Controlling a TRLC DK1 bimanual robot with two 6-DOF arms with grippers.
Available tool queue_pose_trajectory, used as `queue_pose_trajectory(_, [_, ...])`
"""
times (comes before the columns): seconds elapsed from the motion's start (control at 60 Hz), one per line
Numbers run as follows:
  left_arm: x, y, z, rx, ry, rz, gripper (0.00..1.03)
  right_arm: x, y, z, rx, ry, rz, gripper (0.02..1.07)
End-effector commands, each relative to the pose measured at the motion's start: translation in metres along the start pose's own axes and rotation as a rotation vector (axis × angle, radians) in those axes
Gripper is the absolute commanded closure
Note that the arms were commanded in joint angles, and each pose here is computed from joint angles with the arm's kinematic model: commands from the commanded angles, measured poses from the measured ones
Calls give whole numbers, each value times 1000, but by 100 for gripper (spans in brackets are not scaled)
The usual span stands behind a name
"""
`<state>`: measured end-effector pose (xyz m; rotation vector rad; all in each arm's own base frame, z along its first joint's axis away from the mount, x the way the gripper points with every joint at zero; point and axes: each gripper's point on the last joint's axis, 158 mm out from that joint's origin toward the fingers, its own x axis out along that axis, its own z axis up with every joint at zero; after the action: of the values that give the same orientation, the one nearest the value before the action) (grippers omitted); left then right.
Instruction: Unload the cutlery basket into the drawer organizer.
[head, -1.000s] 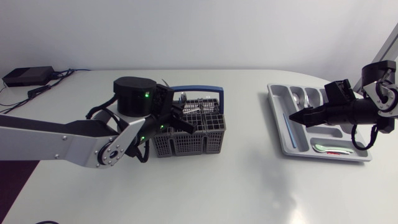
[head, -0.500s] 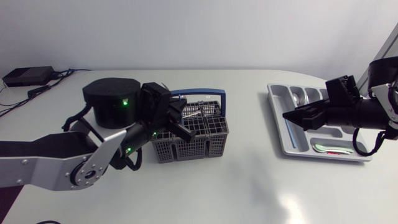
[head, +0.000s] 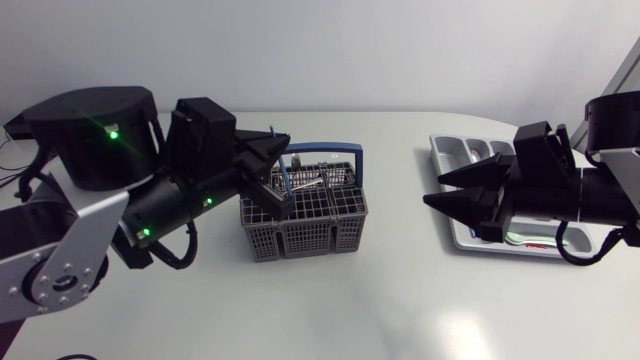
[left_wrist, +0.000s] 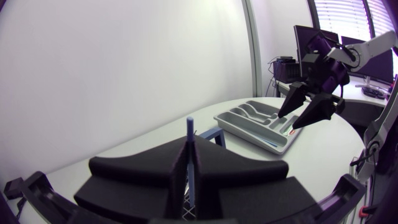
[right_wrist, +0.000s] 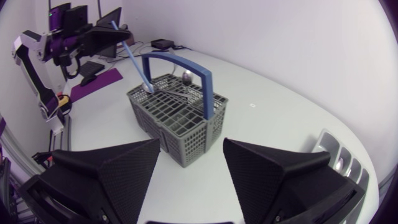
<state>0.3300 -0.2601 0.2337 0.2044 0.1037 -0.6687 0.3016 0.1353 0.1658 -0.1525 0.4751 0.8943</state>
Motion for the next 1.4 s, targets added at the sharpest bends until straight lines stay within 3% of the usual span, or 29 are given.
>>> queue_pose_trajectory(0.0, [0, 6, 22, -76, -27, -21, 96, 2, 20, -5, -16, 3, 76, 33])
queue_pose_trajectory(0.367, [7, -14, 29, -277, 88, -210, 96, 8, 94, 12, -68, -12, 318, 33])
queue_pose_trajectory(0.817, [20, -64, -1, -452, 304, -497, 96, 44, 128, 30, -40, 3, 448, 39])
queue_pose_trajectory(1.017, [20, -68, 3, -486, 309, -539, 96, 62, 130, 29, -14, 38, 470, 54])
queue_pose_trajectory(1.217, [21, -68, 6, -516, 313, -557, 96, 76, 132, 29, -7, 50, 466, 57])
queue_pose_trajectory(1.383, [21, -65, 5, -528, 315, -557, 96, 83, 133, 27, -16, 62, 454, 71])
